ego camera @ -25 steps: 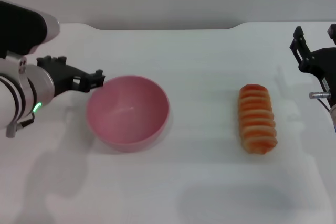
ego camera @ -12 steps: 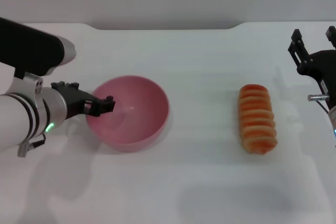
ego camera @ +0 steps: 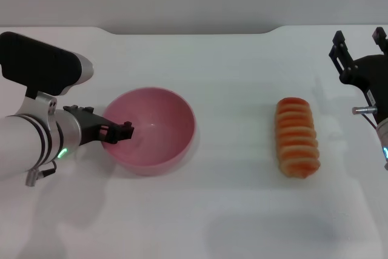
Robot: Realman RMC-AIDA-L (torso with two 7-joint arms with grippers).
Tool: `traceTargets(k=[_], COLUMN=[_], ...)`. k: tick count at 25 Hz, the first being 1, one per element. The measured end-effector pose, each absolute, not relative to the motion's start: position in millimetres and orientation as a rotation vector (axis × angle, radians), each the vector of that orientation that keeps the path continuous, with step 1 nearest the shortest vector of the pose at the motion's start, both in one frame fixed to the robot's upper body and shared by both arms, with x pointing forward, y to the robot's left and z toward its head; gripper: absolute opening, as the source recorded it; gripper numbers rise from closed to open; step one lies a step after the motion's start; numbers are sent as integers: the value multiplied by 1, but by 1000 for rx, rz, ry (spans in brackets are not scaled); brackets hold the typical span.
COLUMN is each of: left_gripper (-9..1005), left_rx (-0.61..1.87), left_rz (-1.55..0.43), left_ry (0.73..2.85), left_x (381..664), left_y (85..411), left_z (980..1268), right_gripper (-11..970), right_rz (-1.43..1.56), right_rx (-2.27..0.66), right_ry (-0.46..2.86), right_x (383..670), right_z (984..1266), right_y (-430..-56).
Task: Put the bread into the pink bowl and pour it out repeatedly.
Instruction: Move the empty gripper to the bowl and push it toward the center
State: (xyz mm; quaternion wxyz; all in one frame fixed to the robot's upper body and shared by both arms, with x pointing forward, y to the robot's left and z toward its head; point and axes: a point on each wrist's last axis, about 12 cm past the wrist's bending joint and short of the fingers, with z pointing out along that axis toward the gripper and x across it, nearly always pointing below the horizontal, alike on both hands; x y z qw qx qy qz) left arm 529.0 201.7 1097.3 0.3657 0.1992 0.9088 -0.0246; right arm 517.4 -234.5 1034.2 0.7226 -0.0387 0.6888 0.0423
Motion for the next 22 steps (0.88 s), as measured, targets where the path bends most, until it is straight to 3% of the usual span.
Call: traceTargets(k=[13,22], left_gripper=[801,463], left_rx=[534,581], left_rz=[-65,-60], left_ry=[2336,2337], left_x=[534,536], left_y=[202,199], left_z=[1098,1097], right_gripper=[749,749], right_rz=[104,112], right_rx=[-85,-84], right_ry=[1509,1501], right_x=[518,519], right_z=[1038,1040], right_y=[-232,-230])
